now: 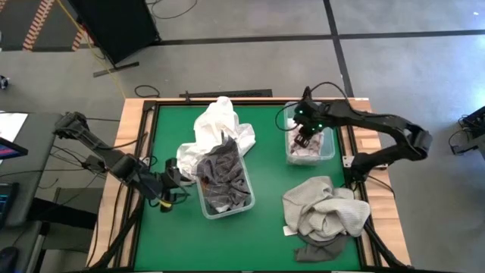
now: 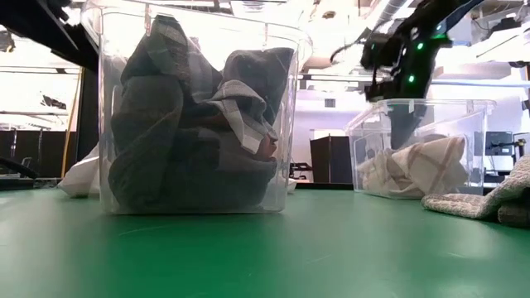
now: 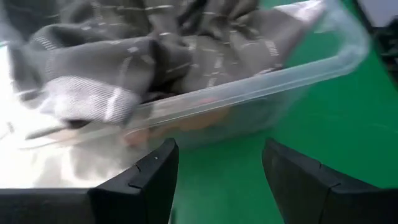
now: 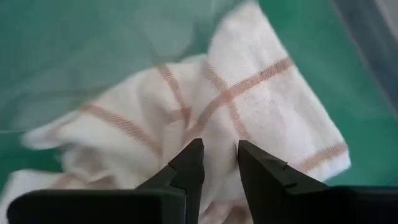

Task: Sort towels by color in basket
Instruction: Put the white stripe towel into the top transparent bin, then put the white towel into the top transparent bin

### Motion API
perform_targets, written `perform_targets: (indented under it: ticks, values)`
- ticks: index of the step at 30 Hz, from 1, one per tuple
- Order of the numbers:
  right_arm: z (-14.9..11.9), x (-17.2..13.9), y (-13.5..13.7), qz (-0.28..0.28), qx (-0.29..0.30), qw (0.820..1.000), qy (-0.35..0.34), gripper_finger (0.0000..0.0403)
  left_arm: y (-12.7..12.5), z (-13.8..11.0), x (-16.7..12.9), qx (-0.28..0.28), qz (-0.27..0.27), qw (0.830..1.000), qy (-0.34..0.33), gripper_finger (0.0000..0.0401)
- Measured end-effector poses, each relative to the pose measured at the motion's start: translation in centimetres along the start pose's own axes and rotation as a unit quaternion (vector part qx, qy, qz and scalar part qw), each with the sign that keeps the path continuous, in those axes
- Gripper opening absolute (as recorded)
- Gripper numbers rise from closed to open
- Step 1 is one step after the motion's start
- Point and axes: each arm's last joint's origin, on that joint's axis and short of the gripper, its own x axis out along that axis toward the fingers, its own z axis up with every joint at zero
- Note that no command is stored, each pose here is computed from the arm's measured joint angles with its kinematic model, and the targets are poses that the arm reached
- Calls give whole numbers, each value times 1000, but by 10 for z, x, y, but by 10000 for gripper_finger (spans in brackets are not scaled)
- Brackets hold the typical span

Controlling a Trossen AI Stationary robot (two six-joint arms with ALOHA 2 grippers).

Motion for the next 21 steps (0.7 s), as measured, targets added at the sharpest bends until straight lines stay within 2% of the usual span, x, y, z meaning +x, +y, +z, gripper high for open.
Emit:
perform_targets:
  ticks: [6, 10, 14, 21]
  values:
    - [-7, -31, 8, 11, -17, 998, -67, 128, -4, 9, -7, 11, -35, 999, -10, 221]
    - [-11, -46, 11, 18, -24, 994, -101, 134, -13, 18, -11, 33, -77, 995, -49, 221]
    - [-13, -58, 16, 27, -27, 990, -138, 166, -21, 27, -15, 63, -110, 987, -98, 221]
    - [-5, -72, 40, 80, -64, 969, -225, 239, -25, 35, -8, 106, -104, 980, -132, 221]
